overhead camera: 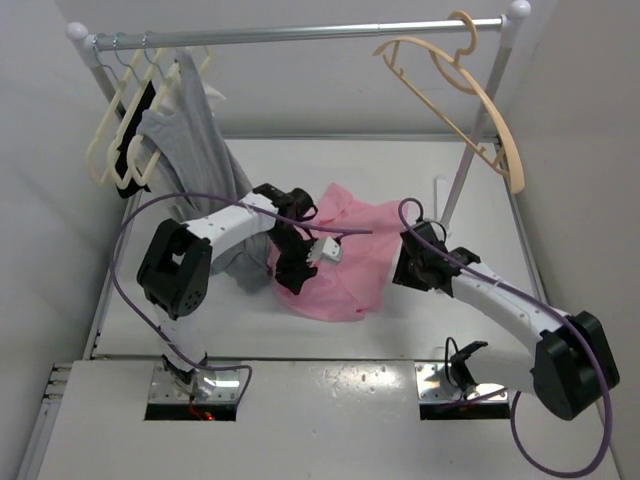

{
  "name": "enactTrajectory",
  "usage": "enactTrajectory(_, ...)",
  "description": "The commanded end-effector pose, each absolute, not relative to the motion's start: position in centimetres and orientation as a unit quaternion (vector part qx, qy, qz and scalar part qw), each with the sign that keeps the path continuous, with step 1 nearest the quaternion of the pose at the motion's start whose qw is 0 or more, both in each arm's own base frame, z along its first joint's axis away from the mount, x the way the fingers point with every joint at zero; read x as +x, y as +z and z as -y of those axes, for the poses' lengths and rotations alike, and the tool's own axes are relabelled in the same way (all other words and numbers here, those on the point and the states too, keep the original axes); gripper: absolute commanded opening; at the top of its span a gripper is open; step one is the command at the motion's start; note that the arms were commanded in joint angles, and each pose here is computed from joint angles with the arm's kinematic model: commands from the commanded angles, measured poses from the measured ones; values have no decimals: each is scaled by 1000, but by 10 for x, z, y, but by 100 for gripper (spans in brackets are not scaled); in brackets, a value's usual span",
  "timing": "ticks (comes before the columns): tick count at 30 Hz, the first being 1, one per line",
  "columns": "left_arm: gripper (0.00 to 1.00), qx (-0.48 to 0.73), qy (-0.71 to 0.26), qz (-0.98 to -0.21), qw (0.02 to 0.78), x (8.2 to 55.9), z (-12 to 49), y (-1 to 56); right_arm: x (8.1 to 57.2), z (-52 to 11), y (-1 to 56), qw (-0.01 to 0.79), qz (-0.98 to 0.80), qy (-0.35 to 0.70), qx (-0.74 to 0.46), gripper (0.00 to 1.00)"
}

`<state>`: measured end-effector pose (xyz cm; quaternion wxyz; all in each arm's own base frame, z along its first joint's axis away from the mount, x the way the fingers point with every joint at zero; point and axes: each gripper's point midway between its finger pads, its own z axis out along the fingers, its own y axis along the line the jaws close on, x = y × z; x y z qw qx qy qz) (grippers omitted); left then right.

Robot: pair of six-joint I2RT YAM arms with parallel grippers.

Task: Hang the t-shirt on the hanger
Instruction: Move the tshirt to the center of the board

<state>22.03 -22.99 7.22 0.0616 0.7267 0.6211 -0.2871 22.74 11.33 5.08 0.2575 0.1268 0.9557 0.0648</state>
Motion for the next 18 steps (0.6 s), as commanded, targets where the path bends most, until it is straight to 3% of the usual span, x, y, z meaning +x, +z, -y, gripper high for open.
enactTrajectory(1,68,663,-308,-661,168,254,270,112,253,-136,57,283,-942,109,146,43)
enactTrajectory(3,68,627,-281,-685,243,294,291,116,259,-128,46,275,-943,82,170,54)
enactTrajectory(6,68,586,-240,-718,289,318,309,113,272,-123,44,283,-936,53,203,63)
enactTrajectory(15,71,527,-191,-762,325,346,326,81,304,-122,15,270,-931,-1,246,67)
enactTrajectory(18,65,528,-195,-764,315,343,326,70,309,-121,9,263,-929,-5,262,65)
